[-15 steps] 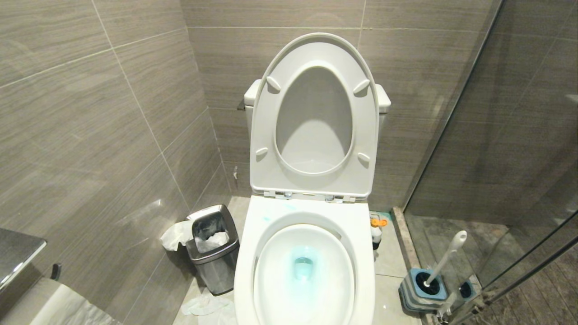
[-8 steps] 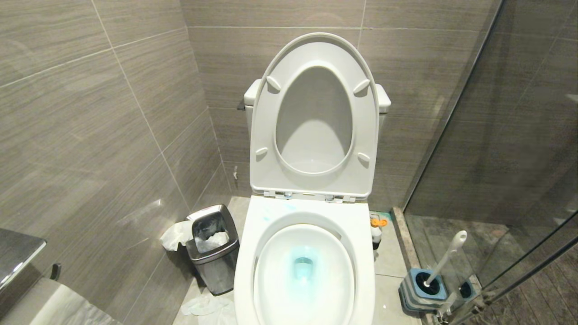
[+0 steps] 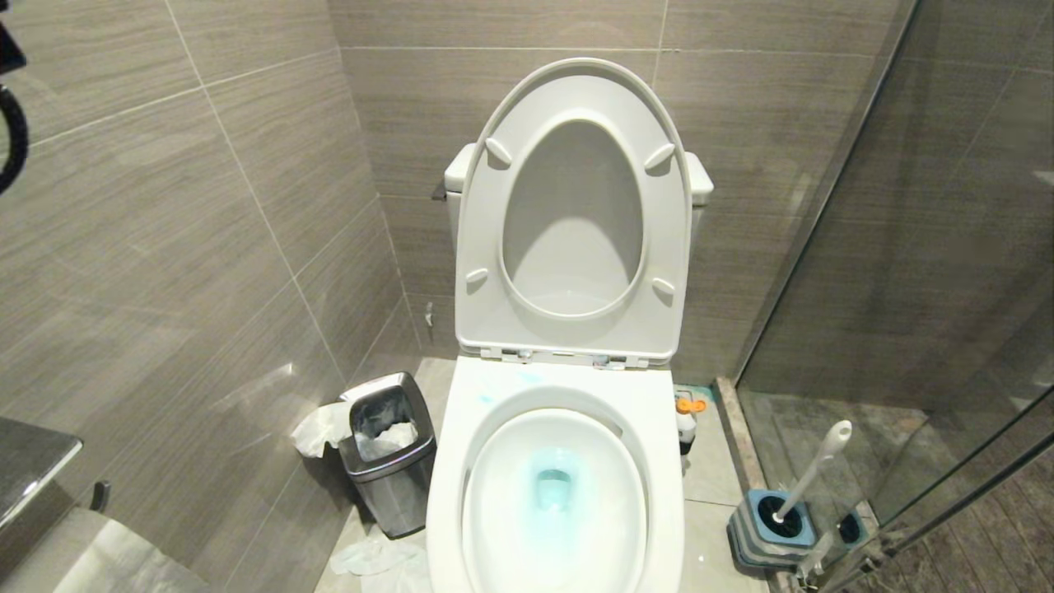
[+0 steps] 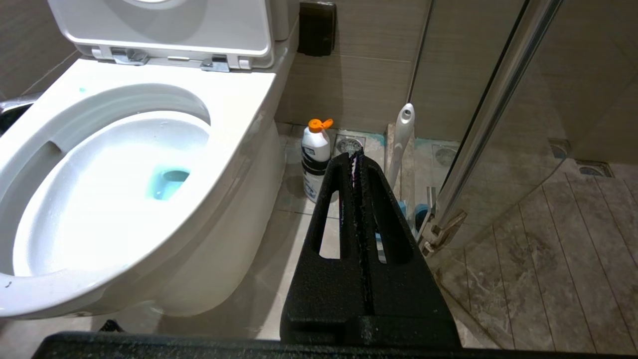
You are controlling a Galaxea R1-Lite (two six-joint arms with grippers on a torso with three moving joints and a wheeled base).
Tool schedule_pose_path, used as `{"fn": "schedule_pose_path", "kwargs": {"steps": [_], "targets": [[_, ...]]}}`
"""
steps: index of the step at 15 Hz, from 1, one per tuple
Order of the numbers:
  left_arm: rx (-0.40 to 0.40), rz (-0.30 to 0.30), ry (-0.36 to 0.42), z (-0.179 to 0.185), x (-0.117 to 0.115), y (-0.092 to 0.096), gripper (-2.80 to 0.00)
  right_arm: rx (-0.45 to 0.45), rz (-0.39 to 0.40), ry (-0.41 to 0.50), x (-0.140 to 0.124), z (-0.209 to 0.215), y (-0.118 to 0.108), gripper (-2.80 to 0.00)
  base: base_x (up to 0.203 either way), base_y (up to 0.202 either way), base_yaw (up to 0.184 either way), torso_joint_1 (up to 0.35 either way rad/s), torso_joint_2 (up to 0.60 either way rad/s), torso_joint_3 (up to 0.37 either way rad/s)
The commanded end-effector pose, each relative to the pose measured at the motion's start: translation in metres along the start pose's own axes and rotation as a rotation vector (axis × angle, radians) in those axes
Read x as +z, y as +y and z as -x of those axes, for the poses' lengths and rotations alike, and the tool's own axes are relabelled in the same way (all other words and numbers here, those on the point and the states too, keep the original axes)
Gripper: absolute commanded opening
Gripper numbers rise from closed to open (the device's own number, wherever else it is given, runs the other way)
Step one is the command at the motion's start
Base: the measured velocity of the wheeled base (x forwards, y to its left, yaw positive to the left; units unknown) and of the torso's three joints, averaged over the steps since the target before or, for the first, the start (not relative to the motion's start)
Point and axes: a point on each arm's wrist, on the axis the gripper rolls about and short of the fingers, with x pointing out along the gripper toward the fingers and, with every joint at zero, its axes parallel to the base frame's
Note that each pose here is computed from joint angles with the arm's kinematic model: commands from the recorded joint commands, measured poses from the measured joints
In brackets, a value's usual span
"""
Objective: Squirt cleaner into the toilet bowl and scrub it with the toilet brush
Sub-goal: Flush the toilet
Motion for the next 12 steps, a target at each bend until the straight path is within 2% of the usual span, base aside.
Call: {"fn": "schedule_pose_path", "kwargs": {"steps": [1, 4, 8, 12], "targets": [[0.002, 0.007, 0.02, -0.032, -0.012, 0.009, -2.8, 0.0, 0.0, 0.002, 0.0, 0.0, 0.0, -2.8, 0.0, 0.0, 0.0, 0.0, 0.0, 0.0], [0.042, -0.004, 0.006, -0.045, -0.009, 0.02, -2.8, 0.0, -0.001, 0.001, 0.0, 0.0, 0.0, -2.8, 0.0, 0.0, 0.0, 0.0, 0.0, 0.0], [0.107, -0.029, 0.006, -0.055, -0.021, 0.038, -2.8, 0.0, 0.0, 0.002, 0.0, 0.0, 0.0, -2.8, 0.0, 0.0, 0.0, 0.0, 0.0, 0.0], [0.118, -0.014, 0.059, -0.06, -0.03, 0.041, -2.8, 0.0, -0.001, 0.001, 0.0, 0.0, 0.0, -2.8, 0.0, 0.0, 0.0, 0.0, 0.0, 0.0]]}}
